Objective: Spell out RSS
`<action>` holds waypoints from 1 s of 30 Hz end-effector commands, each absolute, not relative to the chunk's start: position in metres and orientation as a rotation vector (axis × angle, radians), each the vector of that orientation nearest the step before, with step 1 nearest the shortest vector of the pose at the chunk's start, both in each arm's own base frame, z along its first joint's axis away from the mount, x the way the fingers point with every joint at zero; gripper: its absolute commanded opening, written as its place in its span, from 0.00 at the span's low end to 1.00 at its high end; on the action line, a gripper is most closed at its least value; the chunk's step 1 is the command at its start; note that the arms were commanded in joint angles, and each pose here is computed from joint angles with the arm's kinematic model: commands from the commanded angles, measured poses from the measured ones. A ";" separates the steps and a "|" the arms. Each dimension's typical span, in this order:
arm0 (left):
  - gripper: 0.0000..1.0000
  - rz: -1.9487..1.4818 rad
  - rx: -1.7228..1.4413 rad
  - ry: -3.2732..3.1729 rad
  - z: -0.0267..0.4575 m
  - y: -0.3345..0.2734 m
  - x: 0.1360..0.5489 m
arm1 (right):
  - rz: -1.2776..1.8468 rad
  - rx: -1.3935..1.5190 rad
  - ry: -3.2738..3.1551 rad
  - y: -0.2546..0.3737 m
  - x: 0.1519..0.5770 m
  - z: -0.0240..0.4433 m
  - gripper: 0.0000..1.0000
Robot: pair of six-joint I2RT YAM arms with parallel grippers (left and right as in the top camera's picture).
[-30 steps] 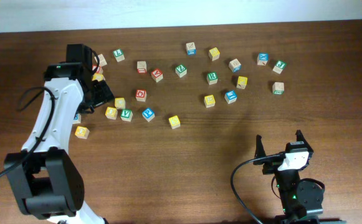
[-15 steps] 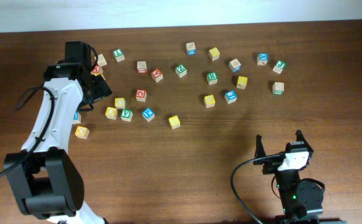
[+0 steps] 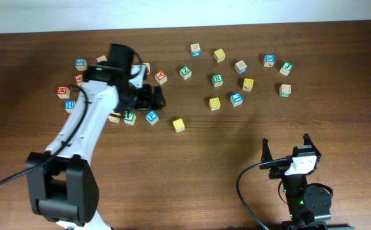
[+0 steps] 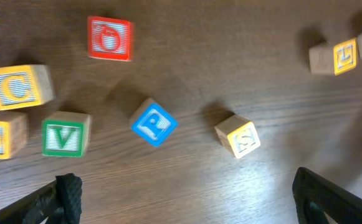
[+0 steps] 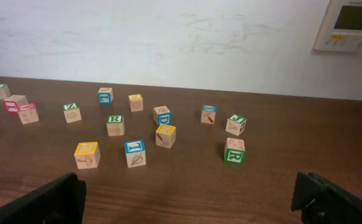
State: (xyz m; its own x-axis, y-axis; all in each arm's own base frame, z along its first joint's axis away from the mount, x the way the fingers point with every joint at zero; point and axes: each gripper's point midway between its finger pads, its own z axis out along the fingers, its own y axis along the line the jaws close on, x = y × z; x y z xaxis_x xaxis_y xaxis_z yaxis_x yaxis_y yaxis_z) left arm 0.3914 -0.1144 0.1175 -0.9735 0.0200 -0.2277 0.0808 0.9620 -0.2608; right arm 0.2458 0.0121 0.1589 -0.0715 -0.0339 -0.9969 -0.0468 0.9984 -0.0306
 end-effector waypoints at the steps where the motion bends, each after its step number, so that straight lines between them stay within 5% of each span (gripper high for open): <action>1: 1.00 -0.083 0.043 2.894 0.110 -0.107 0.389 | 0.004 -0.056 1.648 0.011 0.246 0.156 0.98; 13: 0.91 -0.206 -0.058 2.962 0.108 -0.183 0.350 | 0.003 -0.055 1.648 0.011 0.246 0.156 0.98; 23: 0.96 -0.129 -0.260 3.024 0.075 -0.196 0.342 | 0.004 -0.056 1.648 0.011 0.246 0.156 0.98; 30: 0.97 -0.032 -0.467 2.908 0.160 -0.109 0.374 | 0.004 -0.056 1.648 0.011 0.246 0.156 0.98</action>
